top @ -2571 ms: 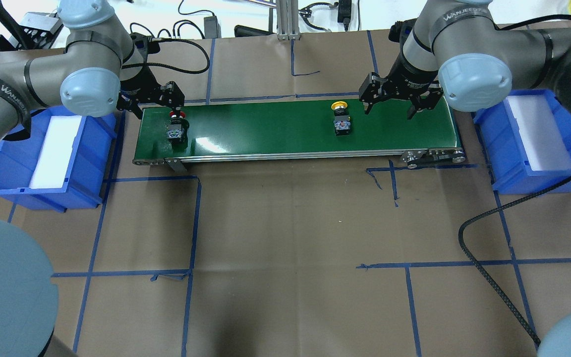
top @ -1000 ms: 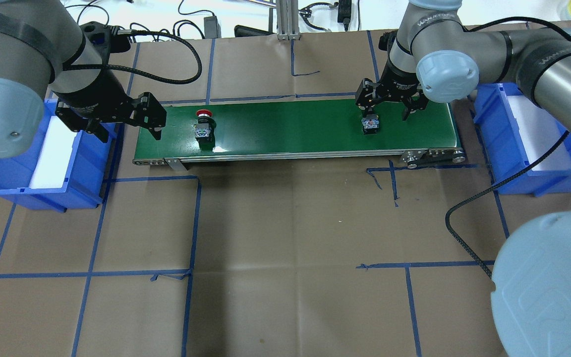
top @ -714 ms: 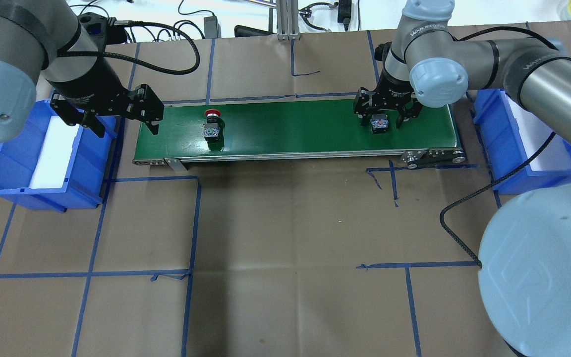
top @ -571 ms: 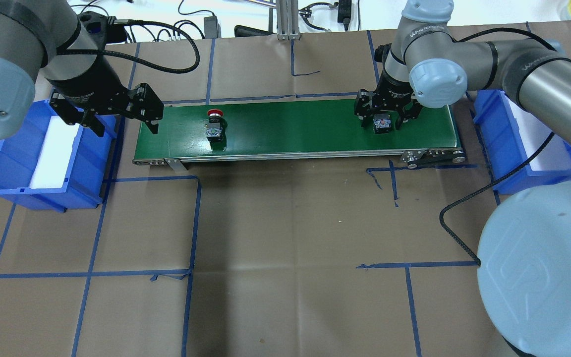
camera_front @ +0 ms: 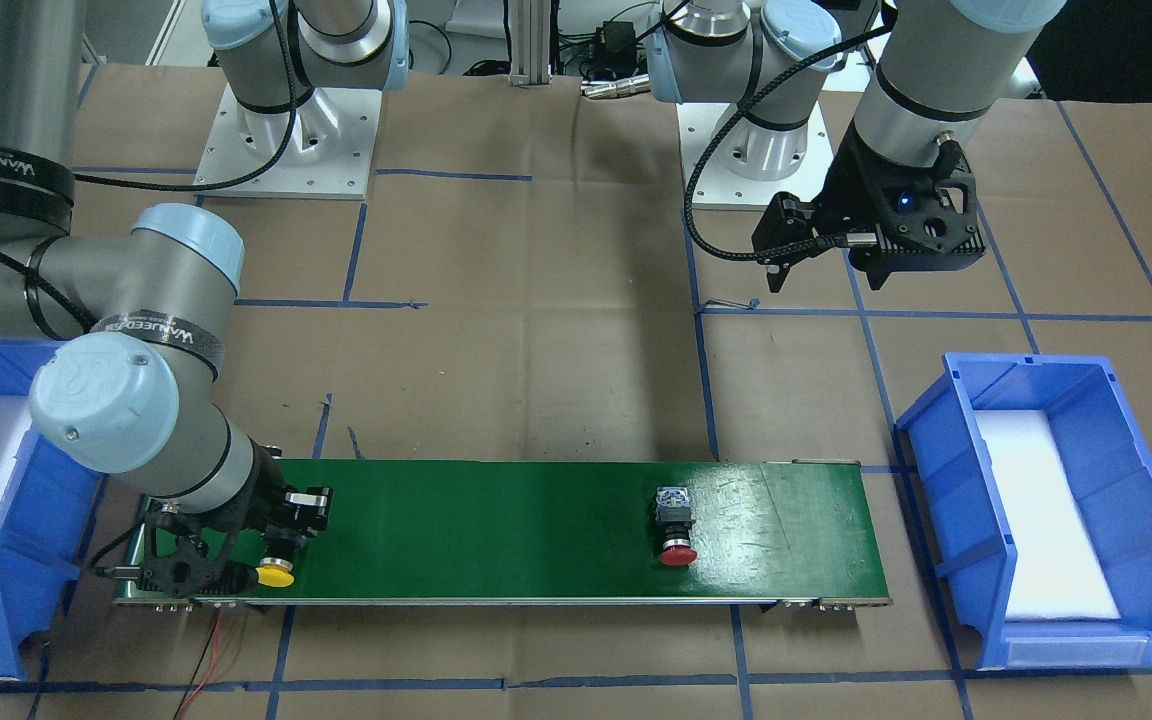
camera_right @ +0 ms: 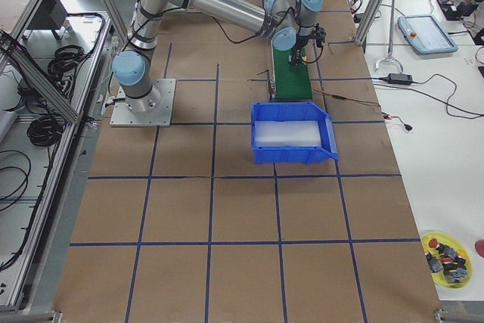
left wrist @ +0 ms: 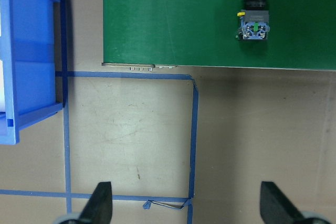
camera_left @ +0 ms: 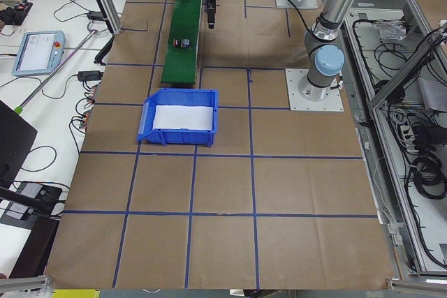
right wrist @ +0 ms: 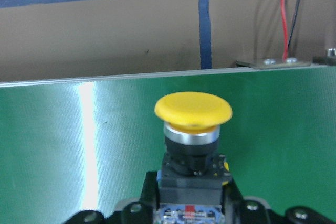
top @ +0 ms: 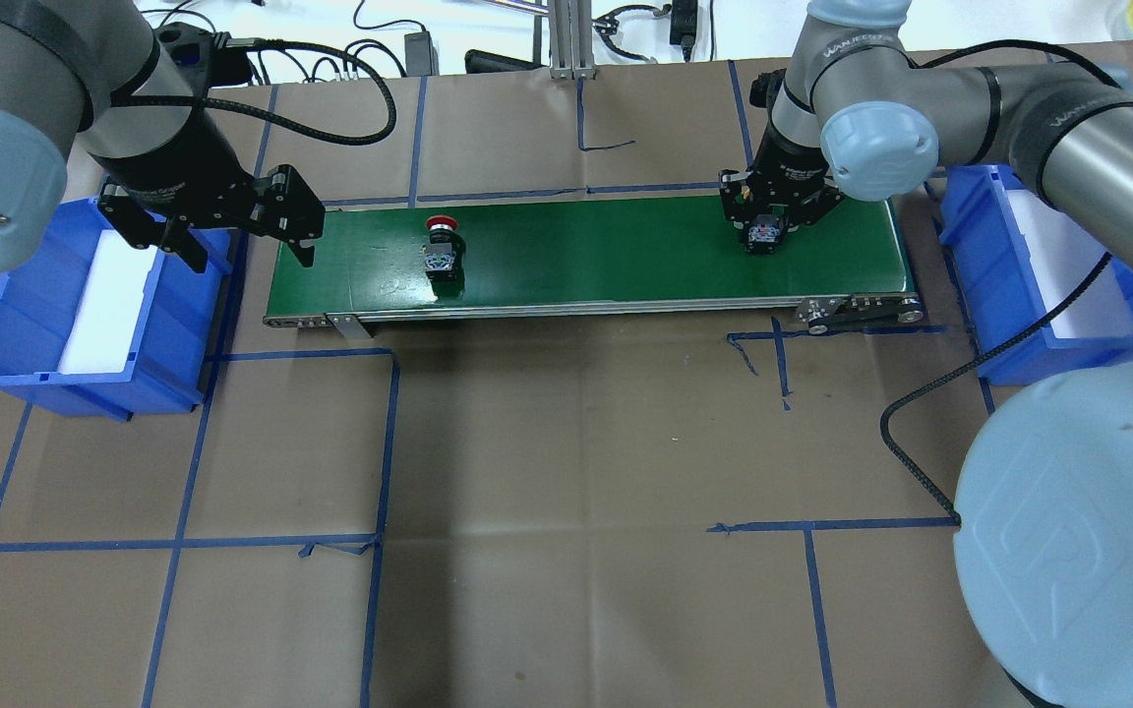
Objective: Transport two buttons from left to right
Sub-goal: 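Lift the yellow button and carry it to the empty blue bin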
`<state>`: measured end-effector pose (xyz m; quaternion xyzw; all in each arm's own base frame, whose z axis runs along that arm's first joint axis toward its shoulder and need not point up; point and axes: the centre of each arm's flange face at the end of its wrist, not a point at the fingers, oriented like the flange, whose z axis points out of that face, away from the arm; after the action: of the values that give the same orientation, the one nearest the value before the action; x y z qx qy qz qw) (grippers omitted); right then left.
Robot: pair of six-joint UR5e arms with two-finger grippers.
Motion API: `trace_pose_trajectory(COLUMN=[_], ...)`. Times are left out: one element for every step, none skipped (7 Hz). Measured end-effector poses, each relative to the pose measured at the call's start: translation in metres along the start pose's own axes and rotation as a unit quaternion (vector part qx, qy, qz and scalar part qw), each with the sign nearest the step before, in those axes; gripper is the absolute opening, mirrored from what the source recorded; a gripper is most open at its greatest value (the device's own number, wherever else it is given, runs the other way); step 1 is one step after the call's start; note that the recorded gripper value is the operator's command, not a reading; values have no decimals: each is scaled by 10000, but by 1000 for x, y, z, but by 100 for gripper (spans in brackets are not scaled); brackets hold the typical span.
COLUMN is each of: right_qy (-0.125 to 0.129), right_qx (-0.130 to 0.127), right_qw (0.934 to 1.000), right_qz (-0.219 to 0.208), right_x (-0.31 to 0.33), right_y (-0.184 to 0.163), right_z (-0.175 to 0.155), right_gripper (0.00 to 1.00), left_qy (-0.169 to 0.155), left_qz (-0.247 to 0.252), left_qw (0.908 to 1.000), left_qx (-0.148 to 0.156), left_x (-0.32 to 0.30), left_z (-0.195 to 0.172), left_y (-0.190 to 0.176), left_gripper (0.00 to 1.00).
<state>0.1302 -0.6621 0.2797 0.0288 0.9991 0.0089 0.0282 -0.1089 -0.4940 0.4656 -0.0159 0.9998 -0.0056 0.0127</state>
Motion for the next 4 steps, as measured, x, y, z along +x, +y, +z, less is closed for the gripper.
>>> trace_pose_trajectory(right_qy=[58, 81, 138, 253], right_qx=[177, 440, 679, 835], right_qw=[9998, 9990, 9976, 9959], right_qz=[16, 49, -24, -227], right_x=[15, 50, 102, 157], right_y=[-2, 1, 5, 9], right_z=[-24, -62, -96, -118], right_gripper=[10, 10, 9, 9], left_qy=[0, 1, 0, 0], left_qz=[0, 0, 0, 0], left_qw=[10000, 10000, 10000, 10000], left_qx=[-4, -6, -6, -8], left_x=[0, 0, 0, 0], left_z=[0, 0, 0, 0], left_y=[0, 0, 0, 0], left_gripper=[100, 100, 100, 100])
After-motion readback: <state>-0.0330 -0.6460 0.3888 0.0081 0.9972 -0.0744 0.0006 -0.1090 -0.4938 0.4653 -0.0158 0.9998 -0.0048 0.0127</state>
